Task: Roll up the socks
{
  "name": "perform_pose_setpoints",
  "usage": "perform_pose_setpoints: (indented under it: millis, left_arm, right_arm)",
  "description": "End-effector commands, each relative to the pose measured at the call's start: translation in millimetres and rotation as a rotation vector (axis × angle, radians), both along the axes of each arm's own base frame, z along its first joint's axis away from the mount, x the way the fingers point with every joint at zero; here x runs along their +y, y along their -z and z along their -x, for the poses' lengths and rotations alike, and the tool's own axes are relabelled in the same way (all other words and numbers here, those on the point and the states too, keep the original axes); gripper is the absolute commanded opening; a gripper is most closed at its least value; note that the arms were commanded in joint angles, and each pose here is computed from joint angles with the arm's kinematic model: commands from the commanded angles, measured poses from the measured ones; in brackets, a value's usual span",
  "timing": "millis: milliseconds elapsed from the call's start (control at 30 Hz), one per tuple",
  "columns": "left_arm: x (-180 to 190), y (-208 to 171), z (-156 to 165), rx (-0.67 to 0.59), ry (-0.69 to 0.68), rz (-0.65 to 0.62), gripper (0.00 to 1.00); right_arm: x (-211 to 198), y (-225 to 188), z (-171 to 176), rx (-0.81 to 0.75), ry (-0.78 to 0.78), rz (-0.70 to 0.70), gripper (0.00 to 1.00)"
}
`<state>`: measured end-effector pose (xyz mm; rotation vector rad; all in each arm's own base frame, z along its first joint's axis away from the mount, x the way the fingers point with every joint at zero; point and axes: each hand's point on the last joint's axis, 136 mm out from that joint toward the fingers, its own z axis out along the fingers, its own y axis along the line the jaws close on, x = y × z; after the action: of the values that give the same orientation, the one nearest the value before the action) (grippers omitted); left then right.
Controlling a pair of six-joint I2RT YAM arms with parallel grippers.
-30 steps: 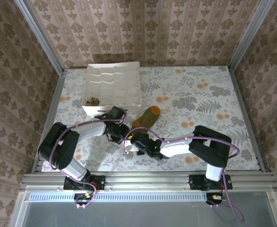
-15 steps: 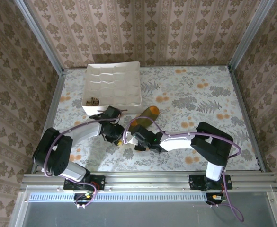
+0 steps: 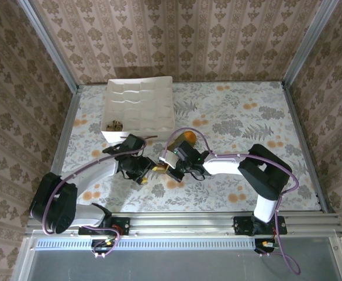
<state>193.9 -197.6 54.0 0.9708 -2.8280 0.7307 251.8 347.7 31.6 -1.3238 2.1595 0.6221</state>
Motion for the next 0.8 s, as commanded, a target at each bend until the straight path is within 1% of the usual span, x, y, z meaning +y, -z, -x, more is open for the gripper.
perform_pose_setpoints:
  millis: [0, 267, 433, 567, 767]
  left_arm:
    - [-11, -3, -4, -0.023, -0.02, 0.05, 0.56]
    - [-31, -2, -18, -0.074, -0.014, 0.087, 0.55]
    - [-44, 3, -29, -0.095, -0.018, 0.105, 0.55]
    - [-51, 9, -31, -0.083, -0.022, 0.11, 0.53]
    - [-57, 24, -34, -0.067, -0.038, 0.104, 0.49]
  right_arm:
    - [-34, 47, 46, 0.334, 0.056, 0.097, 0.0]
    - [-44, 48, 40, 0.519, 0.156, -0.018, 0.0]
    - [-48, 51, 38, 0.621, 0.199, -0.064, 0.0]
    - [-55, 57, 32, 0.701, 0.259, -0.071, 0.0]
    - [-59, 61, 31, 0.756, 0.28, -0.074, 0.0]
